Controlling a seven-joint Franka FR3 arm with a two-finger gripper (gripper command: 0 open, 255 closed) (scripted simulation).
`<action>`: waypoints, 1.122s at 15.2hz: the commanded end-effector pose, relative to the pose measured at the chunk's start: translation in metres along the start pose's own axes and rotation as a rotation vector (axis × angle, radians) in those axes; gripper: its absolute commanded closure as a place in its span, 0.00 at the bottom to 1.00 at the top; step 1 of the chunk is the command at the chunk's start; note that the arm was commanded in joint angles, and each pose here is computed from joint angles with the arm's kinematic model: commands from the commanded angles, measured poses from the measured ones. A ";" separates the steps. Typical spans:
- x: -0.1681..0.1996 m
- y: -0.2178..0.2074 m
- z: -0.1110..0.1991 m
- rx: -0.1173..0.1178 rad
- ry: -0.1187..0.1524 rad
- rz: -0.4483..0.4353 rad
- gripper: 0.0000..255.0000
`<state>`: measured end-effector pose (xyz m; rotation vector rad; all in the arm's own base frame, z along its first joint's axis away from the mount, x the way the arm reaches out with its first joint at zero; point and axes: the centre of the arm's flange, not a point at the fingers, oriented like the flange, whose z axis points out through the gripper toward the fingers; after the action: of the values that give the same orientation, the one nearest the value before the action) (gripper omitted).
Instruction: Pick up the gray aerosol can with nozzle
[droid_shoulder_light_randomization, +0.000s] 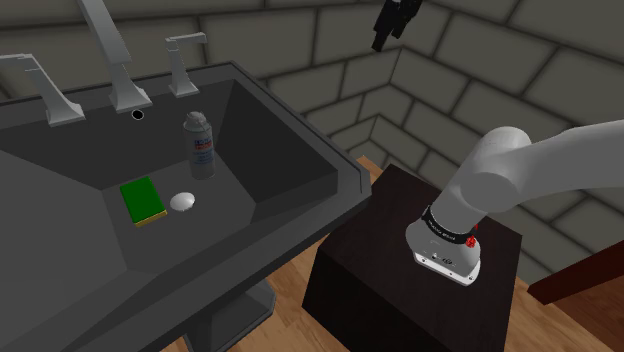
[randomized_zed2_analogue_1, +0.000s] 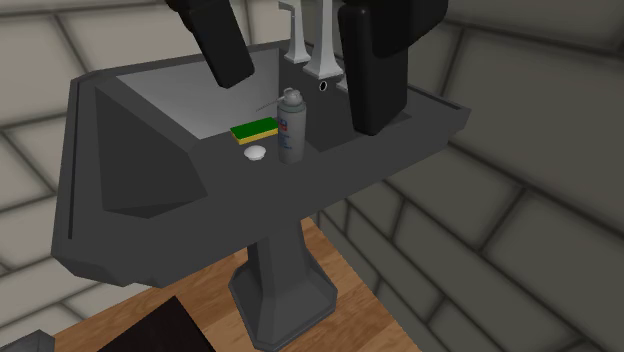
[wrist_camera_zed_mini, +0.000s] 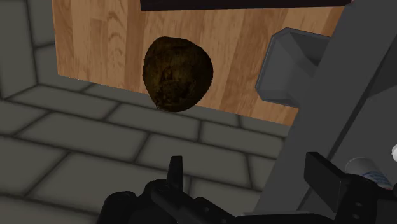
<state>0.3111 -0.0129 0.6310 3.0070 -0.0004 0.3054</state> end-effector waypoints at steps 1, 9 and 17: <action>0.000 0.000 0.000 0.000 0.000 0.000 0.00; 0.048 -0.081 0.042 0.031 -0.022 0.043 0.00; 0.099 -0.162 0.082 0.061 -0.045 0.085 0.00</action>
<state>0.4177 0.1288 0.5578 3.0736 -0.1152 0.2542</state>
